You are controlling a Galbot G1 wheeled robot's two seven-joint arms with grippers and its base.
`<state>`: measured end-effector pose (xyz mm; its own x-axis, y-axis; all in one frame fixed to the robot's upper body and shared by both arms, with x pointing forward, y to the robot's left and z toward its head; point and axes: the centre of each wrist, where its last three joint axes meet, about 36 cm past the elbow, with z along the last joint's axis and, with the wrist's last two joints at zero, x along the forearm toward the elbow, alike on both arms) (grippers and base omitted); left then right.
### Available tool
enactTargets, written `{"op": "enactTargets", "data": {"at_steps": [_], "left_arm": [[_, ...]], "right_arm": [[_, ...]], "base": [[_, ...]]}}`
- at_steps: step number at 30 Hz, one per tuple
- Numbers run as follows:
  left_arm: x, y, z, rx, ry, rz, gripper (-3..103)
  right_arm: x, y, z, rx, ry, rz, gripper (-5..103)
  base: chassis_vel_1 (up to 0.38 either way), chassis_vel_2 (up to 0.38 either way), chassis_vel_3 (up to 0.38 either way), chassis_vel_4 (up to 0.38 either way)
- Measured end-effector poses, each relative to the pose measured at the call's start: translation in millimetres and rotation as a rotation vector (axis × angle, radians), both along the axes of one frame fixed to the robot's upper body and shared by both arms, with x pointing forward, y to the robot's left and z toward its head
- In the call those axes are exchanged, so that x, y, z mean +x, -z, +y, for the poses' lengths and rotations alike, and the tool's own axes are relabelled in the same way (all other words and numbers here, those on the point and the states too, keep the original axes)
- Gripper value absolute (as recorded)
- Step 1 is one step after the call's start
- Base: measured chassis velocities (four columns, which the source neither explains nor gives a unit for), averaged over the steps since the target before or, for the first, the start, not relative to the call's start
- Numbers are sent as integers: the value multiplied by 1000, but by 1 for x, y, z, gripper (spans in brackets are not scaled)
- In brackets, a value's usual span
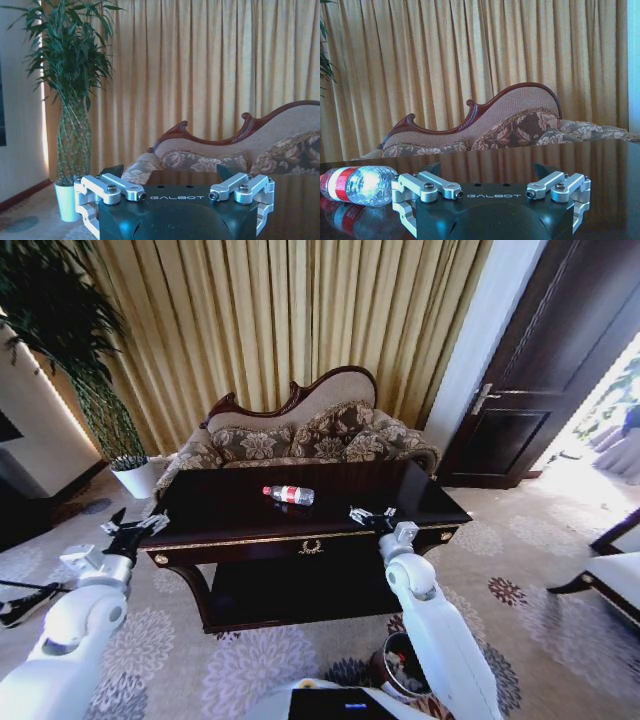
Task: Move to the front of the table and place the trash on the table into the trash bin.
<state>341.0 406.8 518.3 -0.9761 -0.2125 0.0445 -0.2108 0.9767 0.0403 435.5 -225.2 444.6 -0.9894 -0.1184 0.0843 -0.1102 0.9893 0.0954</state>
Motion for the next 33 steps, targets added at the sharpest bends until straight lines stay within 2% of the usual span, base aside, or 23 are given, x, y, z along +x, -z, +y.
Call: {"op": "enactTargets", "data": {"at_steps": [1, 7, 12, 15, 17, 23, 33], "left_arm": [[0, 1, 1, 20, -8, 3, 100], [2, 4, -2, 57, 5, 2, 100], [8, 9, -4, 55, 38, -28, 100], [9, 10, -4, 46, 68, -37, 100], [9, 9, -4, 15, 104, -39, 100], [9, 6, -5, -29, 174, -45, 100], [8, 7, -3, -42, 188, -39, 100]], "right_arm": [[1, 0, 0, -7, 3, -2, 100], [2, 0, -1, -61, 58, -11, 100], [-1, -2, -3, -85, 106, -2, 100], [-2, -2, -5, -96, 118, 1, 100], [-3, -3, -9, -95, 114, -2, 100], [-5, -6, -8, -50, 69, -2, 100], [-5, -5, -7, -39, 37, 0, 100]], "base": [[0, 0, 0, 0], [0, 0, 0, 0], [0, 0, 0, 0], [0, 0, 0, 0], [0, 0, 0, 0], [0, 0, 0, 0], [0, 0, 0, 0]]}}
